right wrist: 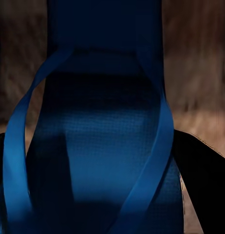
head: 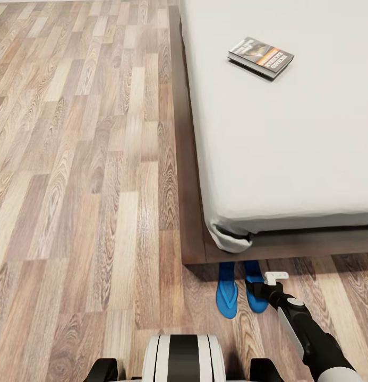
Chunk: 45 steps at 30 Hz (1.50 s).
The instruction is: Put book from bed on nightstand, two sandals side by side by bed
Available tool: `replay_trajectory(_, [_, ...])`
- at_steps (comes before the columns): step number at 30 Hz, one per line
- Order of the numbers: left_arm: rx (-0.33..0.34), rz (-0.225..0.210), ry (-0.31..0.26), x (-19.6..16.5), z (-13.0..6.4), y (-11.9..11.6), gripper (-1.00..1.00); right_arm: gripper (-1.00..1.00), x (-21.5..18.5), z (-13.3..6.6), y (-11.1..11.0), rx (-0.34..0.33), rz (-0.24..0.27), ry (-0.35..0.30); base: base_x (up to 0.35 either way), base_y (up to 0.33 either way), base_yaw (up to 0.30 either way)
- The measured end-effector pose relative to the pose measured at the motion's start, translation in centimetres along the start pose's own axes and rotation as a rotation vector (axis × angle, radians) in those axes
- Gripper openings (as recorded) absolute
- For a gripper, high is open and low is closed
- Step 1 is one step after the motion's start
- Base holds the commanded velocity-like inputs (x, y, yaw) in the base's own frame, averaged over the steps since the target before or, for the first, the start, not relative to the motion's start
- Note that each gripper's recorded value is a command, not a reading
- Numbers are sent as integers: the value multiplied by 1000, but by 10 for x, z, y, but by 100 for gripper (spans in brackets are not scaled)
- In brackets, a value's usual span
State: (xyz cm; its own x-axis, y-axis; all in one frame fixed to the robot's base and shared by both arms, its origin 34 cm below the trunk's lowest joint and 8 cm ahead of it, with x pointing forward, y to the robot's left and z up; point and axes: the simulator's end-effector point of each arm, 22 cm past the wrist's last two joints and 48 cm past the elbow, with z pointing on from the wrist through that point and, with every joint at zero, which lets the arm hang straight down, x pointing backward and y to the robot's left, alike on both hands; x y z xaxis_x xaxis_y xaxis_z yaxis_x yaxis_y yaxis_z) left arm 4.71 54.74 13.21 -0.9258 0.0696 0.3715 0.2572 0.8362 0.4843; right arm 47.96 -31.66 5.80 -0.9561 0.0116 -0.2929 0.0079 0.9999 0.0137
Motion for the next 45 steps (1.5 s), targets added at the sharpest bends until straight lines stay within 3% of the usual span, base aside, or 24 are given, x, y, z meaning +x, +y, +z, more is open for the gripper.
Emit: replay_trajectory(45, [3, 23, 38, 15, 4, -4, 100, -100, 1, 10, -3, 5, -2, -21, 0, 0, 0])
